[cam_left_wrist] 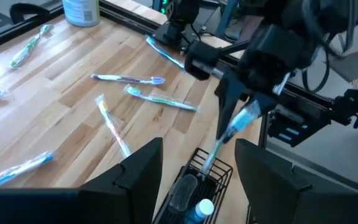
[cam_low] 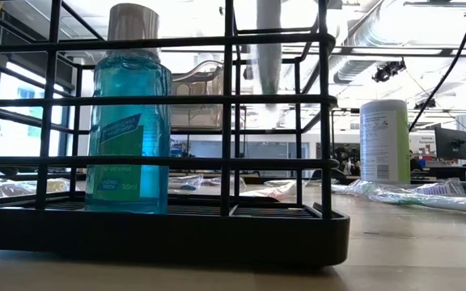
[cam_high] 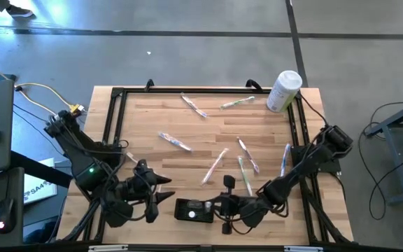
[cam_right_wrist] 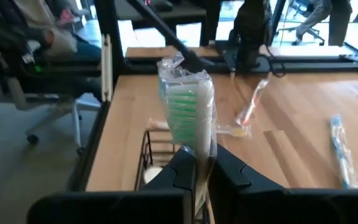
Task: Pick & Place toothbrushing station
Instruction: Put the middle left green toothbrush into the black wire organizer
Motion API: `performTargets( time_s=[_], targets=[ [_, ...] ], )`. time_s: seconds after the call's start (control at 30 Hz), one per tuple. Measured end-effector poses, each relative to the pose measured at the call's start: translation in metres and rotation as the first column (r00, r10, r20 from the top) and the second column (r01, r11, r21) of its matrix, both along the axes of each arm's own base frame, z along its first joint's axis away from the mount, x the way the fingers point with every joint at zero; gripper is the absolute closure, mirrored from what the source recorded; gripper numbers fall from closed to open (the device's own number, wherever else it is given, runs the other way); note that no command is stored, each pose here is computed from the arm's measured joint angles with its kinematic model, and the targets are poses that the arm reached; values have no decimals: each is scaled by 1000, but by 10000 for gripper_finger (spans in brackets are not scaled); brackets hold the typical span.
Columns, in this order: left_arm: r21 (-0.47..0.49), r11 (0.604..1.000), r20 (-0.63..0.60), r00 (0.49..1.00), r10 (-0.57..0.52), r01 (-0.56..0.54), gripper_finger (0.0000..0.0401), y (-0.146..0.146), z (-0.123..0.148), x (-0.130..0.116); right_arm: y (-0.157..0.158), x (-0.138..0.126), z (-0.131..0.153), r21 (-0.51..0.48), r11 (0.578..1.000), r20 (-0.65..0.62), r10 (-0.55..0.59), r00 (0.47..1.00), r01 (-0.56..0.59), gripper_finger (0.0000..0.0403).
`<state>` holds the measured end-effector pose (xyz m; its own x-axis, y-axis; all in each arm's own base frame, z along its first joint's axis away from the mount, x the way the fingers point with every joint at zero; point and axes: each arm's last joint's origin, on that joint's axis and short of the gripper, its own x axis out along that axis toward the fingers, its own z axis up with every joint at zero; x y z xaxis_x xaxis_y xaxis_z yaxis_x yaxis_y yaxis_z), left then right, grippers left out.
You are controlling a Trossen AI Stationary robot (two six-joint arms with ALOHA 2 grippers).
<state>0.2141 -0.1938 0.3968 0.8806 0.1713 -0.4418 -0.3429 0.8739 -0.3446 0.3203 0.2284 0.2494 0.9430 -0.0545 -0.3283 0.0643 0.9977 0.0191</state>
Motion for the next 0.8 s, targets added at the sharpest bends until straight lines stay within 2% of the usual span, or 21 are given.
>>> performTargets(
  time_s=[0.37, 0.8],
  targets=[
    [-4, 1000, 55, 998, 22, -22, 203, -2, 4, 3, -2, 13, -18, 45, 999, -18, -18, 1000, 19, 391],
    [26, 1000, 49, 999, 13, -15, 203, -2, 3, 3, -7, 17, -25, 59, 997, -47, -55, 997, 58, 391]
  ],
)
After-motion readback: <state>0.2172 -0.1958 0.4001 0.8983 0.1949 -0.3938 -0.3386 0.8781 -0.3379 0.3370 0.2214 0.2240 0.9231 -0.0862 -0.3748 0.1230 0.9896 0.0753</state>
